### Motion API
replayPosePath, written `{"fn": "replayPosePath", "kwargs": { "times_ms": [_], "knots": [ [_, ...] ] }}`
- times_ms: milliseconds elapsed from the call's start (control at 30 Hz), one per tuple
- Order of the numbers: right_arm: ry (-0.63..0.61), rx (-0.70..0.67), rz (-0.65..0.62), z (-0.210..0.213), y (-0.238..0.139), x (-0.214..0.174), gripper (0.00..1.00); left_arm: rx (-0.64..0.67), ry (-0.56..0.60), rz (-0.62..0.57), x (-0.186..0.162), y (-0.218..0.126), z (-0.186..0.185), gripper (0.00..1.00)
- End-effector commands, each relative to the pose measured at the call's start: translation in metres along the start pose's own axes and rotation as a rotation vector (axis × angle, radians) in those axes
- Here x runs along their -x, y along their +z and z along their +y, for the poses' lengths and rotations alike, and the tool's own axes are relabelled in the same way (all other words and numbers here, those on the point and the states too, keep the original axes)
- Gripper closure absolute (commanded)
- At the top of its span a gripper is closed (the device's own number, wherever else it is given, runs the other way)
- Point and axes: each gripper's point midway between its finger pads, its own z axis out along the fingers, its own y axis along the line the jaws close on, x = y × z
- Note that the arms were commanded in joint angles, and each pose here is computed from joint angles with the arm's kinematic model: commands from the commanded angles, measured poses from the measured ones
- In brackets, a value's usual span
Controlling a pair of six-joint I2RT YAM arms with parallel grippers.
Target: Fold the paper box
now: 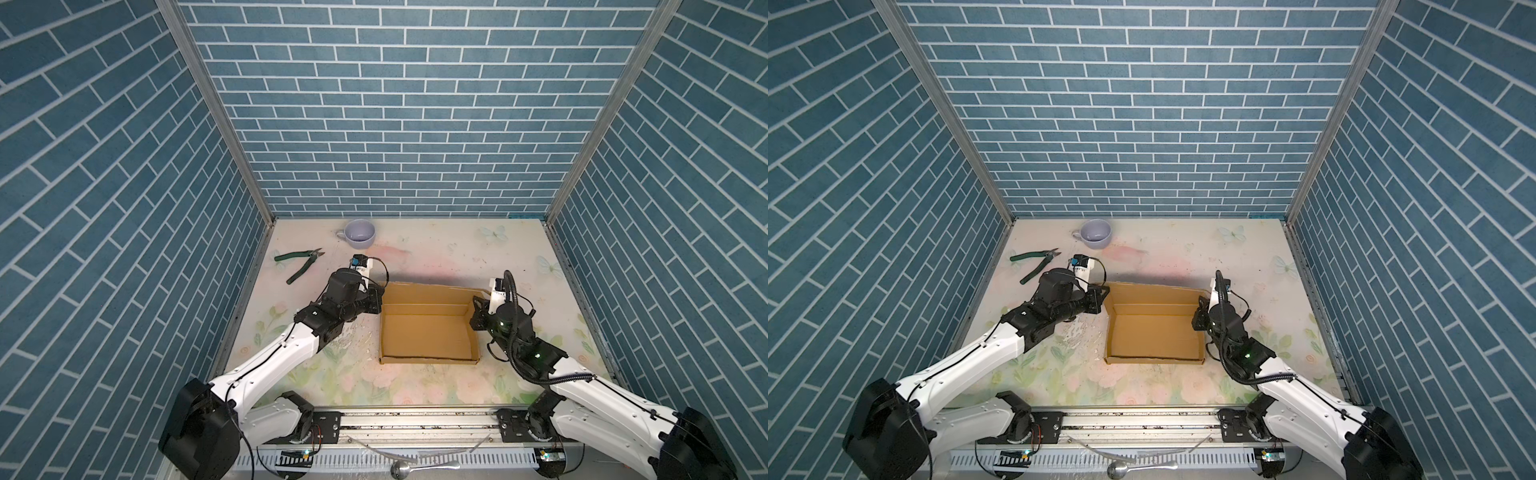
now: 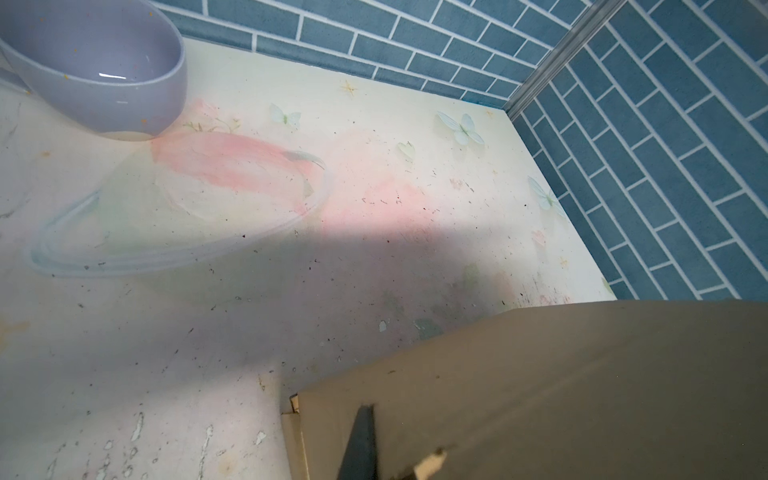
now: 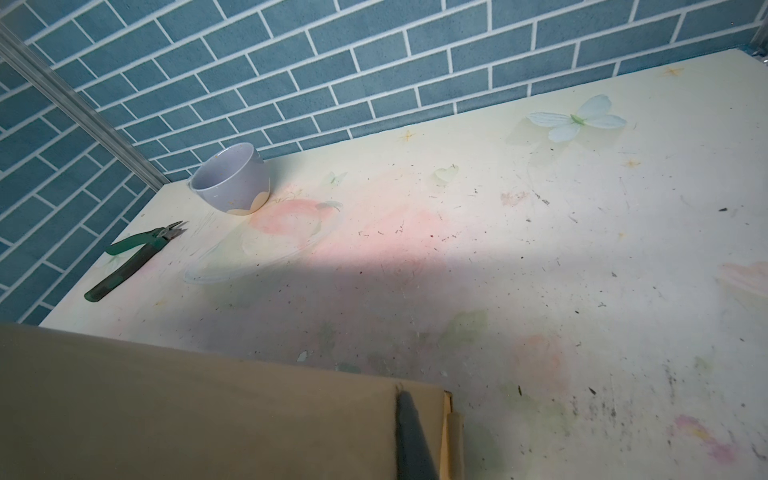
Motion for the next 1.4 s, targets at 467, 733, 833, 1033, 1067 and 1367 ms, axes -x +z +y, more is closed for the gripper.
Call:
{"fn": "replayPosePath", "kwargs": {
  "times_ms": [467,733,833,1033,1067,1367],
  "knots": [
    [0.057,-0.069,0.012,-0.015,-0.002,-0.007,1.00,0.015,-0.007,0.131,-0.056,-0.007,0.013,0.84],
    [0.055,-0.062,0.006,-0.013,-0.004,-0.003,1.00,0.039,-0.022,0.187,-0.071,-0.001,0.021,0.57],
    [0.054,-0.063,0.006,-0.013,-0.004,-0.003,1.00,0.060,-0.033,0.154,-0.071,-0.006,0.031,0.50],
    [0.047,-0.064,0.011,-0.013,-0.004,-0.003,1.00,0.030,-0.041,0.124,-0.069,0.004,0.029,0.55],
    [0.044,-0.064,0.011,-0.013,-0.004,-0.004,1.00,0.030,-0.036,0.120,-0.067,0.005,0.029,0.53],
    [0.035,-0.059,0.018,-0.012,-0.003,-0.005,1.00,0.020,0.054,-0.036,-0.024,0.008,0.034,0.41]
  ]
}}
